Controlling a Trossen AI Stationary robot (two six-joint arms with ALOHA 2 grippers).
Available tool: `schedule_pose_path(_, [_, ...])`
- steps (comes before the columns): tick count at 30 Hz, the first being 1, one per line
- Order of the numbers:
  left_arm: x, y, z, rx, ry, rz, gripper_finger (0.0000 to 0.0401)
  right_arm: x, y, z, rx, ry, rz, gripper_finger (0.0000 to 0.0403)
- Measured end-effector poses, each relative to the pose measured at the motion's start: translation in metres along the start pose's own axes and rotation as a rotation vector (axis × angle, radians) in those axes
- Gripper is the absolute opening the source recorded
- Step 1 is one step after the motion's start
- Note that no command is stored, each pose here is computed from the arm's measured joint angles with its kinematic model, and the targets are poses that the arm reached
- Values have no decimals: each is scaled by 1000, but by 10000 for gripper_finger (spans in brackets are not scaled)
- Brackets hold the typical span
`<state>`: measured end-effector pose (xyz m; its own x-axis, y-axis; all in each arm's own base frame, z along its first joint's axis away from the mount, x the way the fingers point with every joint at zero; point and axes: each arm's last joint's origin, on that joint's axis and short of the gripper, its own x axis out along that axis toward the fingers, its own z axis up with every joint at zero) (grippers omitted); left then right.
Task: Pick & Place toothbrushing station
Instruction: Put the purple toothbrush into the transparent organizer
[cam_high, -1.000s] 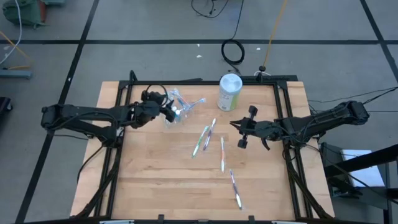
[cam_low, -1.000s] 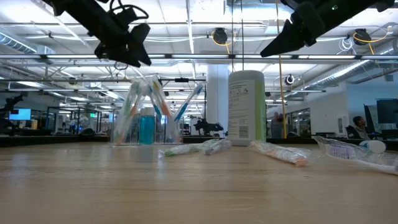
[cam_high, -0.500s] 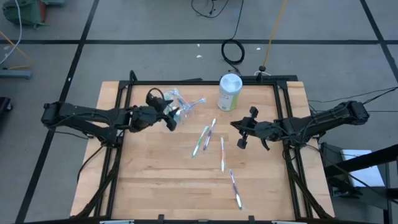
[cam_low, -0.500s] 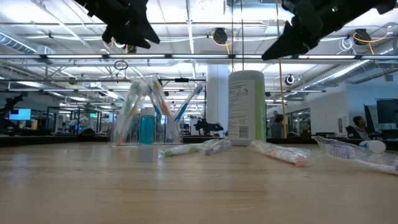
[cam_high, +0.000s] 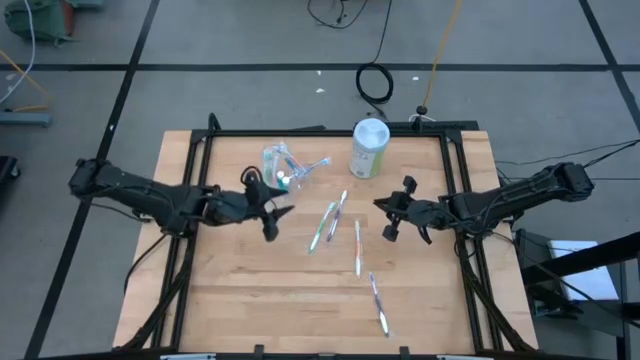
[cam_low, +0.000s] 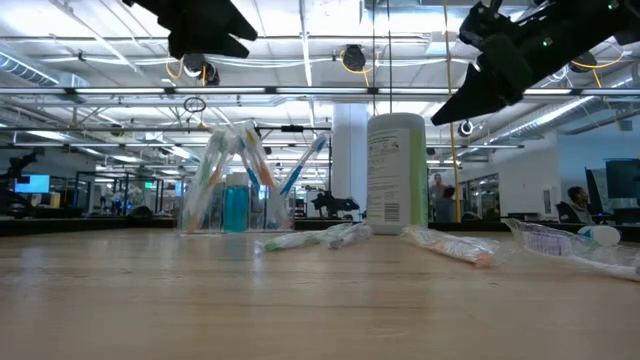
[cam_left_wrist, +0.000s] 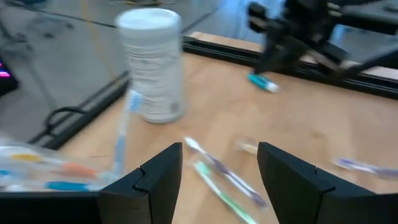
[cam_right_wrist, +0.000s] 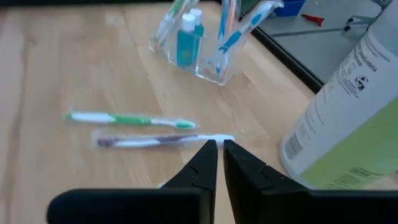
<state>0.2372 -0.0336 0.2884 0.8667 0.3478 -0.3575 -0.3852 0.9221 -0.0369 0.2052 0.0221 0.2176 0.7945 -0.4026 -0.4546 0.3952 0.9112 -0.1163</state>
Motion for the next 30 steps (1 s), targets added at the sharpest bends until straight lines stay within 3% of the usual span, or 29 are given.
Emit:
schedule_pose_path(4, [1,-10,-6,6,37,-76,216,0,1,2,72,-31,24,38])
schedule_pose_path(14, [3,-18,-12,28,59,-92,216,2,20,9,243,-67,309,120])
schedule_pose_path(18, [3,-18,-11,28,57,-85,216,-1,36,10,270,-69,443,130])
schedule_pose_path(25, [4,-16,-11,63,52,-78,216,-12,61,33,227,-99,493,110])
schedule_pose_path(28, [5,-15,-10,67,52,-71,216,-17,71,47,198,-37,484,104])
schedule_pose_path(30, [6,-14,-10,66,52,-67,216,-15,78,51,175,41,415,103])
